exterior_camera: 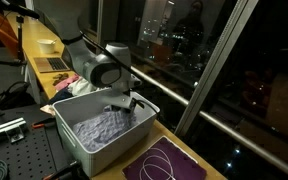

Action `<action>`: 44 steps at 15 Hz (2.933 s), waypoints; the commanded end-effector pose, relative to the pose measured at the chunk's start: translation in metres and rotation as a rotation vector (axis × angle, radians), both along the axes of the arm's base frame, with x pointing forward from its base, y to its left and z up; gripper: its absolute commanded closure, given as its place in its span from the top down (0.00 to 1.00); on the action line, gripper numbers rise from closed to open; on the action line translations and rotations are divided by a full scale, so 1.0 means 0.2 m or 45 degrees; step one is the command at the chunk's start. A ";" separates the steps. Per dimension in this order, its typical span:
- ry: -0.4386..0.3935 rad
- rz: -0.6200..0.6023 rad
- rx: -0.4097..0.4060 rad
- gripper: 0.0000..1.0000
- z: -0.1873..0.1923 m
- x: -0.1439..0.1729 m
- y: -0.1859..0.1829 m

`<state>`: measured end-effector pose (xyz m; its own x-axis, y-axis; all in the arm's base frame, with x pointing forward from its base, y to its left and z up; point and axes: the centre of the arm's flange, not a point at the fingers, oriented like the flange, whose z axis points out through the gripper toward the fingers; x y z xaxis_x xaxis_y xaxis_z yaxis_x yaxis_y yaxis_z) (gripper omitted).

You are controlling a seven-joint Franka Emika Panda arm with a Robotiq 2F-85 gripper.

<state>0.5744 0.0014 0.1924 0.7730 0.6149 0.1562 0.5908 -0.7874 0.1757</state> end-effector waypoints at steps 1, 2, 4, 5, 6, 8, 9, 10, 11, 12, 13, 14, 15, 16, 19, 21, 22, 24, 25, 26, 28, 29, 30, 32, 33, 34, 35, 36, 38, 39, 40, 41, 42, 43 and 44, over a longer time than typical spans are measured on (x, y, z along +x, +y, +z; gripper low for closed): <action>-0.100 0.016 -0.023 0.00 0.49 0.00 0.02; -0.134 0.021 -0.033 0.00 0.62 0.02 0.05; -0.190 0.042 -0.048 0.00 0.87 0.03 0.10; -0.219 0.054 -0.058 0.00 0.99 0.03 0.15; -0.244 0.074 -0.066 0.00 1.11 0.04 0.20; -0.293 0.131 -0.091 0.00 1.32 0.03 0.37; -0.314 0.169 -0.102 0.00 1.43 0.02 0.46; -0.334 0.218 -0.122 0.00 1.52 0.01 0.57; -0.349 0.266 -0.139 0.00 1.62 -0.02 0.68; -0.362 0.318 -0.161 0.00 1.68 -0.04 0.81; -0.371 0.370 -0.178 0.00 1.75 -0.07 0.94; -0.380 0.420 -0.198 0.00 1.81 -0.10 1.08; -0.385 0.471 -0.213 0.00 1.87 -0.14 1.22; -0.390 0.517 -0.228 0.00 1.91 -0.18 1.36; -0.398 0.636 -0.259 0.00 2.05 -0.33 1.77; -0.403 0.692 -0.283 0.00 2.12 -0.43 2.02; -0.405 0.718 -0.288 0.00 2.17 -0.49 2.10; -0.409 0.760 -0.298 0.00 2.15 -0.56 2.23; -0.406 0.778 -0.298 0.00 2.16 -0.58 2.27; -0.399 0.791 -0.304 0.00 2.12 -0.59 2.31; -0.382 0.816 -0.307 0.00 2.07 -0.58 2.36; -0.371 0.825 -0.305 0.00 2.04 -0.58 2.37; -0.357 0.832 -0.298 0.00 2.01 -0.58 2.38; -0.329 0.841 -0.290 0.00 1.93 -0.57 2.42; -0.318 0.844 -0.287 0.09 1.91 -0.56 2.43; -0.308 0.847 -0.288 0.26 1.88 -0.56 2.43; -0.298 0.850 -0.285 0.33 1.86 -0.56 2.42; -0.290 0.847 -0.283 0.40 1.85 -0.54 2.41; -0.284 0.837 -0.280 0.55 1.86 -0.51 2.35; -0.285 0.827 -0.277 0.61 1.87 -0.49 2.29; -0.284 0.812 -0.275 0.69 1.88 -0.46 2.23; -0.283 0.797 -0.274 0.76 1.88 -0.43 2.16; -0.275 0.780 -0.270 0.84 1.88 -0.39 2.07; -0.259 0.759 -0.258 0.90 1.89 -0.35 1.94; -0.239 0.736 -0.243 0.97 1.87 -0.30 1.81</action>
